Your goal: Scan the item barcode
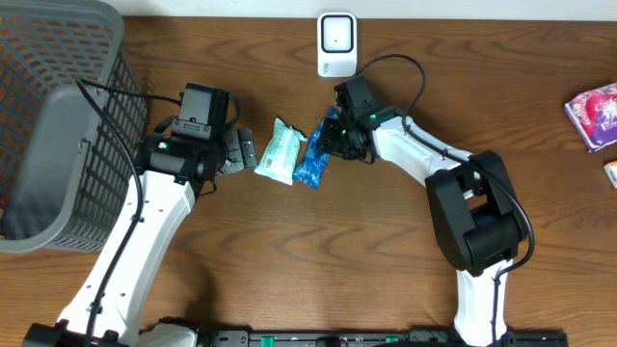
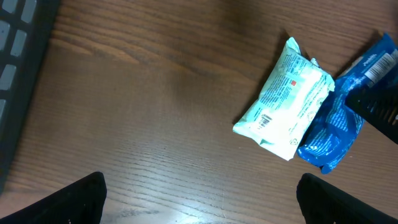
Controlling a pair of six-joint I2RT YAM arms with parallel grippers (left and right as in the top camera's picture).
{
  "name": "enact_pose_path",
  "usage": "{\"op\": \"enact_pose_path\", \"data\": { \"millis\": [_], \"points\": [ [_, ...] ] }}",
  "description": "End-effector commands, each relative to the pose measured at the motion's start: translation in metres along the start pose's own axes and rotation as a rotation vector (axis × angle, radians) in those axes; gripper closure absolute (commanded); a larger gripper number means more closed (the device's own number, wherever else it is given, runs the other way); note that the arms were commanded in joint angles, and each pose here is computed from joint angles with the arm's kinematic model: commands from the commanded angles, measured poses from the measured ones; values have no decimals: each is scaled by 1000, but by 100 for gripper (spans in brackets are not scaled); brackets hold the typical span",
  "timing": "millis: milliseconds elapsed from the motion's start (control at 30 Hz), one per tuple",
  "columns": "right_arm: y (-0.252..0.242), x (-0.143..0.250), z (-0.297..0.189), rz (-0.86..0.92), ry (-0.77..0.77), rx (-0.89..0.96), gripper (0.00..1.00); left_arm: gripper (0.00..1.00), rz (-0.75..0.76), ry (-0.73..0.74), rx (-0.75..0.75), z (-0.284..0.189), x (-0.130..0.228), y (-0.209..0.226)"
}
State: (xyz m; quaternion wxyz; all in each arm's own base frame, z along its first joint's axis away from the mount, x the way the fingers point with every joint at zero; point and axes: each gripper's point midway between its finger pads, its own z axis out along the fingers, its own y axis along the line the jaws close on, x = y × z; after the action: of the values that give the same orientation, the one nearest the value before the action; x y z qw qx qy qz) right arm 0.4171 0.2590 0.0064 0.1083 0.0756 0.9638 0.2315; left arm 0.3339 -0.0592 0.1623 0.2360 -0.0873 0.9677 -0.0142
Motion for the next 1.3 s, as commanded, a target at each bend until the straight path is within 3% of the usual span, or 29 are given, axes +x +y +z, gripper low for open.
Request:
{"op": "enact_pose_path", "data": {
  "millis": [0, 67, 100, 433, 667, 800, 1267],
  "points": [
    [-28, 28, 32, -50, 99, 50, 71, 2, -15, -5, -13, 0, -2, 2],
    [-21, 28, 32, -89, 104, 11, 84, 2, -15, -5, -13, 0, -2, 2],
    [-19, 28, 33, -97, 103, 5, 99, 2, -15, -5, -13, 0, -2, 2],
    [-24, 6, -5, -198, 49, 17, 99, 2, -15, -5, -13, 0, -2, 2],
    [-61, -22, -88, -227, -138, 372, 98, 2, -15, -5, -13, 0, -2, 2],
    [-72, -19, -115, -251, -158, 487, 98, 2, -15, -5, -13, 0, -2, 2],
    [-99, 3, -102, -205, -53, 577, 99, 2, -15, -5, -13, 0, -2, 2]
  ]
}}
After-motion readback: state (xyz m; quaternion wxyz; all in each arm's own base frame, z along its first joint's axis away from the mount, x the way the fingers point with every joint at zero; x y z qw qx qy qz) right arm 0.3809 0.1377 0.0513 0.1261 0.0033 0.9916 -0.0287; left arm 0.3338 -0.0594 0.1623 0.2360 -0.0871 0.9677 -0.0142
